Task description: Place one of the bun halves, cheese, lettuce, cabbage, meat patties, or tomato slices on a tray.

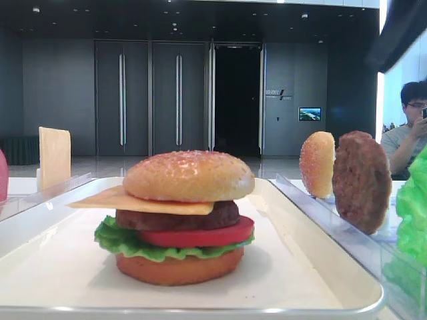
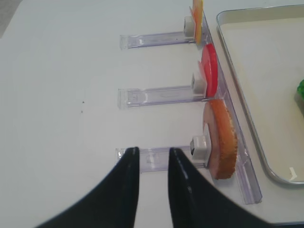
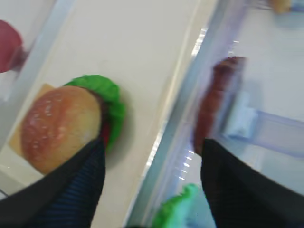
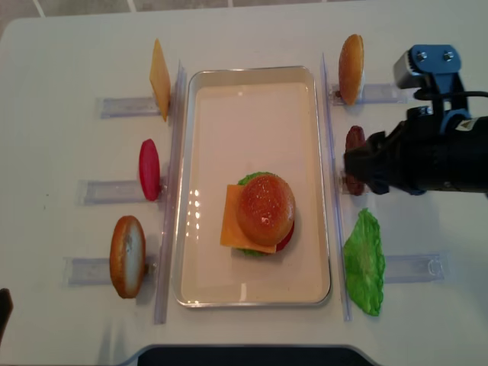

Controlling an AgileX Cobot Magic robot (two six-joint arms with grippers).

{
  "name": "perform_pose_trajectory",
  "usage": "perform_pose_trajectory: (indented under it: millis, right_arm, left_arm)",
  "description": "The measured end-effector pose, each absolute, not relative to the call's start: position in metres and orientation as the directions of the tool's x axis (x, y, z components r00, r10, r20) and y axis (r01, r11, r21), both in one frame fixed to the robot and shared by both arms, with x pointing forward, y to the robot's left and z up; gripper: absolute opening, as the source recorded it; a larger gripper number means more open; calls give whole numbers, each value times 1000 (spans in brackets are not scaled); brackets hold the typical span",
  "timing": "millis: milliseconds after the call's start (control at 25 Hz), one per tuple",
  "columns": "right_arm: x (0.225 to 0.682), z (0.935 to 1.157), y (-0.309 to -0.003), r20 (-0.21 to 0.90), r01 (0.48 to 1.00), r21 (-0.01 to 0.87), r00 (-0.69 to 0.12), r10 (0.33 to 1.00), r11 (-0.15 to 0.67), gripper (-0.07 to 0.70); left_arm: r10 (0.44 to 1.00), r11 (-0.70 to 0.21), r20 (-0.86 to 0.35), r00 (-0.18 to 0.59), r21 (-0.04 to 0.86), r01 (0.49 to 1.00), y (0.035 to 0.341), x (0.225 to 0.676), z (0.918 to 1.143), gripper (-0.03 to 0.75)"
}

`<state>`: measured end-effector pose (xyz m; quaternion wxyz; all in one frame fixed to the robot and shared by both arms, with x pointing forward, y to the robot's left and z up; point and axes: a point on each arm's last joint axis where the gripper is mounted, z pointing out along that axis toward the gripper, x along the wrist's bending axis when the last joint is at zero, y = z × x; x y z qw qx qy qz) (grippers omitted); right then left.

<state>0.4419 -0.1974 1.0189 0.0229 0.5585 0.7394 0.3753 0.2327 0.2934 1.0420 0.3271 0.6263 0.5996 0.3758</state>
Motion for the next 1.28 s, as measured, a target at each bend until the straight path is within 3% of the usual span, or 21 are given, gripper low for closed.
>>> perform_pose_trajectory:
  millis: [200, 440, 760, 960, 1120, 1280]
  right_arm:
    - [431, 1029, -255, 261, 851, 525, -184, 947, 21, 446]
    - [406, 1039, -301, 152, 874, 479, 14, 988, -86, 438]
    - [384, 1057, -306, 99, 826, 556, 42, 994, -90, 339]
    - [361, 1072, -300, 74, 768, 639, 5, 997, -51, 304]
    - [342, 1076, -296, 30, 762, 647, -39, 999, 10, 299]
    - [321, 1077, -299, 11, 781, 624, 18, 1000, -21, 298]
  left_arm:
    - [997, -67, 78, -2, 860, 505, 293, 233, 1042, 160]
    - [997, -67, 78, -2, 860, 505, 293, 233, 1042, 160]
    - [997, -67, 78, -2, 860, 505, 293, 233, 1042, 160]
    - [997, -67, 78, -2, 860, 505, 293, 233, 1042, 160]
    - [997, -67, 78, -2, 860, 505, 293, 233, 1042, 160]
    - [997, -66, 78, -2, 860, 505, 293, 233, 1042, 160]
